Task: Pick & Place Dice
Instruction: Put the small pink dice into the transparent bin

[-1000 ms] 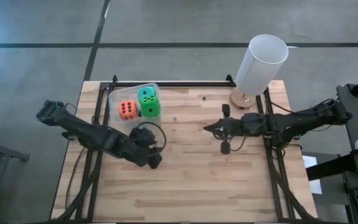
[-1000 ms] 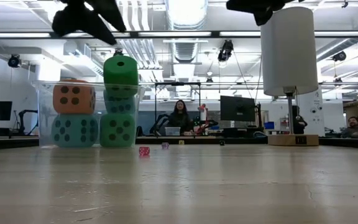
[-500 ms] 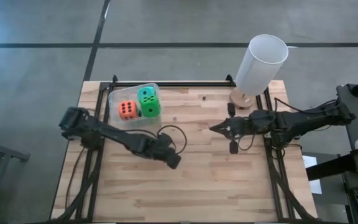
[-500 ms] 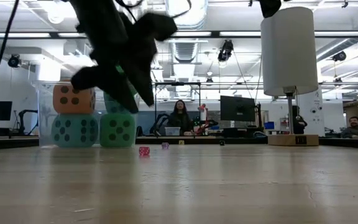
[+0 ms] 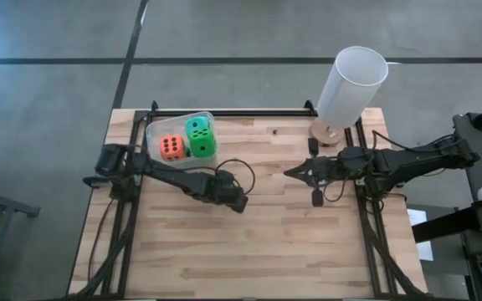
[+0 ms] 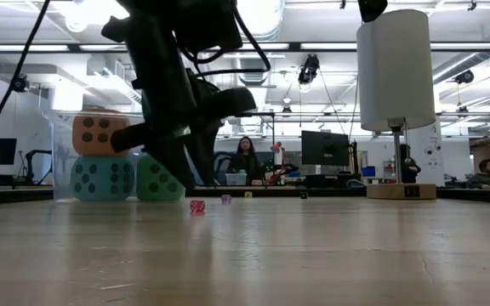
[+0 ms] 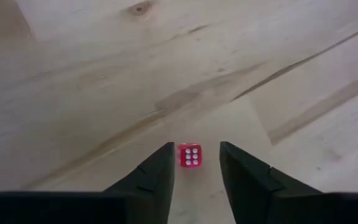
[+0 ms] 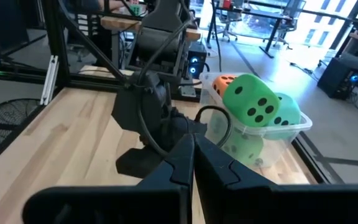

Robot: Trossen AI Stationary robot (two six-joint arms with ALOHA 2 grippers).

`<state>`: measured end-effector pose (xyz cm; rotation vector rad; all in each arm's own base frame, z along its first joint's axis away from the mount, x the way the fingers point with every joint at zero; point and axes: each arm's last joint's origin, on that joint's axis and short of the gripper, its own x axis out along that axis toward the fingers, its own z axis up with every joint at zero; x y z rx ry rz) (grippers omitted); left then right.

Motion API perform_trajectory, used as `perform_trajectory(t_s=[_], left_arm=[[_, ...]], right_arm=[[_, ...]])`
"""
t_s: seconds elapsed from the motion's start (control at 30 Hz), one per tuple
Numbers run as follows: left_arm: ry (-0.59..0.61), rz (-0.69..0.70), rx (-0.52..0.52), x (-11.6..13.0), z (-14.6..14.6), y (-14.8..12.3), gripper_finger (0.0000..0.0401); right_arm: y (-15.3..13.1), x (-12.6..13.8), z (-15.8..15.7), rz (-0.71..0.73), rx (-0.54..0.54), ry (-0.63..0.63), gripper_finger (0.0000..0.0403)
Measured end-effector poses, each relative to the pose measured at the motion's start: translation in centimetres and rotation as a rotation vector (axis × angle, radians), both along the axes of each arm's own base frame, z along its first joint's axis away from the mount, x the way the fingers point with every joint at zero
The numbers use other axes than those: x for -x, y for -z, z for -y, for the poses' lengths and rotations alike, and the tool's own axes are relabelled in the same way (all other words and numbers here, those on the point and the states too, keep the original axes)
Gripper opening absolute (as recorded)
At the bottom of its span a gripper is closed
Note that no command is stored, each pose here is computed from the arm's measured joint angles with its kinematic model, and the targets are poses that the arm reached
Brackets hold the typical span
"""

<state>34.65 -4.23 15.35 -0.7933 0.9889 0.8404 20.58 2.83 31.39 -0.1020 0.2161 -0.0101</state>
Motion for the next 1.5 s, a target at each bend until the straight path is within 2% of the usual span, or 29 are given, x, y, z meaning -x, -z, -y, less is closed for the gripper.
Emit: perform_trajectory(t_s=[0.33, 0.63, 0.9, 1.03, 1.27, 1.5], left_arm=[[0.002, 0.009, 0.015, -0.2, 0.0, 0.4, 0.0127], [0.004, -0.053, 0.010, -0.3, 0.0, 2.3, 0.0125], [0.004, -0.056, 0.013, -0.3, -0.1, 2.3, 0.0121], [0.005, -0.062, 0.012, -0.2, 0.0, 2.4, 0.0104], [0.013, -0.064, 0.009, -0.2, 0.0, 2.3, 0.0042], [0.027, -0.066, 0.005, -0.2, 0.0, 2.3, 0.0042]], right_arm=[[0.0, 0.0, 0.0, 0.001, 0.017, -0.003, 0.0008], [0.0, 0.0, 0.0, 0.001, 0.025, -0.002, 0.0008], [0.0, 0.0, 0.0, 0.003, 0.024, -0.002, 0.0008], [0.0, 0.0, 0.0, 0.003, 0.025, -0.002, 0.0008], [0.0, 0.0, 0.0, 0.003, 0.025, -0.002, 0.0008], [0.0, 0.0, 0.0, 0.003, 0.025, -0.001, 0.0008]])
